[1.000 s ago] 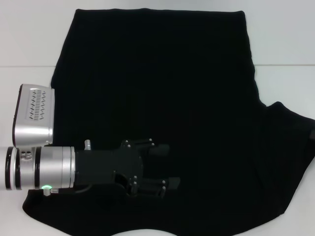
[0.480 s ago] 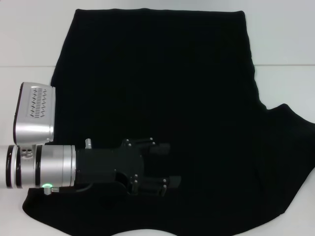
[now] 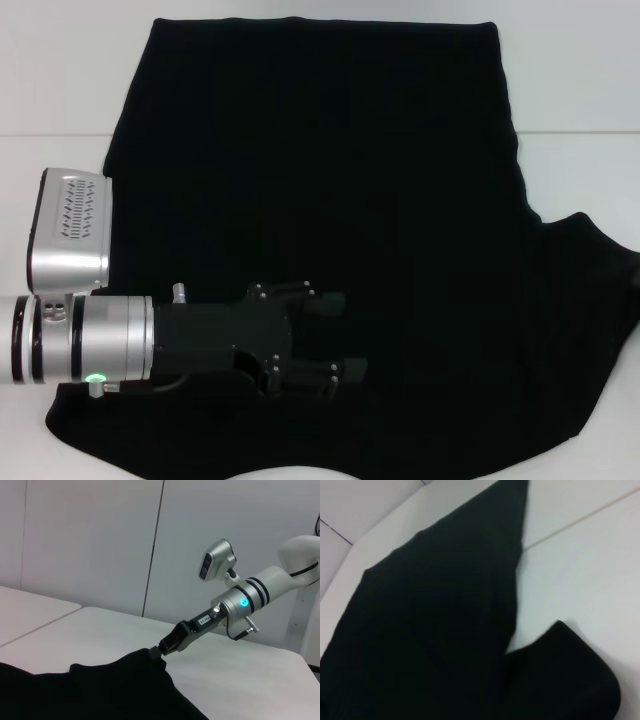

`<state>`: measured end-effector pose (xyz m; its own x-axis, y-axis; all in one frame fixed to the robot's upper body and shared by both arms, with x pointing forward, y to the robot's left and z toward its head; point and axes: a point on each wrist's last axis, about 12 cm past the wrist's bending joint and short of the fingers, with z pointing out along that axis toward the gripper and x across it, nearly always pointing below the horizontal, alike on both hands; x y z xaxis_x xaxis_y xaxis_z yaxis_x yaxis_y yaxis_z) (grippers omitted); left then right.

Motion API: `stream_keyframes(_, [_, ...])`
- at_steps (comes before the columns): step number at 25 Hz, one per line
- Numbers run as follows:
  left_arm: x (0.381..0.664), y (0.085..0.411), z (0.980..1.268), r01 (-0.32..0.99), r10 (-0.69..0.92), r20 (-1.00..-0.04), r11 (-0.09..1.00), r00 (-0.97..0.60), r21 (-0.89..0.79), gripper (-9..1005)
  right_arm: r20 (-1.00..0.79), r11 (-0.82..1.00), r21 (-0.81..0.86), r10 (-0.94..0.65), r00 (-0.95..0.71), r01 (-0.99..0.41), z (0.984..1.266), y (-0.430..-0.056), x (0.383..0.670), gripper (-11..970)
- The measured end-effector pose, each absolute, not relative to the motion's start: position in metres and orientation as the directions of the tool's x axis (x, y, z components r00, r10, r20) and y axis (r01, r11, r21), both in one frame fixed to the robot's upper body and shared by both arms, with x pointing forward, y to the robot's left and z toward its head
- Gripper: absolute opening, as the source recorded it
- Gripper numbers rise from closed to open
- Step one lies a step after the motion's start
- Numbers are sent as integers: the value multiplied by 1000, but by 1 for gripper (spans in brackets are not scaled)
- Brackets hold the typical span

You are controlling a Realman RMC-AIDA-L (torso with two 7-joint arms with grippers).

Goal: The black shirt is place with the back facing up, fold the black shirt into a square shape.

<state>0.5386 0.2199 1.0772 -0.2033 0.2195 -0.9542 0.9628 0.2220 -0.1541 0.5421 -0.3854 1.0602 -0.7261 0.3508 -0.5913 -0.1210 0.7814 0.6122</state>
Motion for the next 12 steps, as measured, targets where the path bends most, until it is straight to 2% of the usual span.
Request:
stream_keyframes(7, [539, 220, 1077, 961, 218, -953, 224, -213, -163, 840, -624, 728, 646, 330, -708, -230, 1082, -351, 577, 59])
stream_keyframes(12, [539, 221, 1078, 960, 217, -952, 229, -214, -163, 840, -620, 693, 628, 169, -766, -355, 1091, -303, 600, 64])
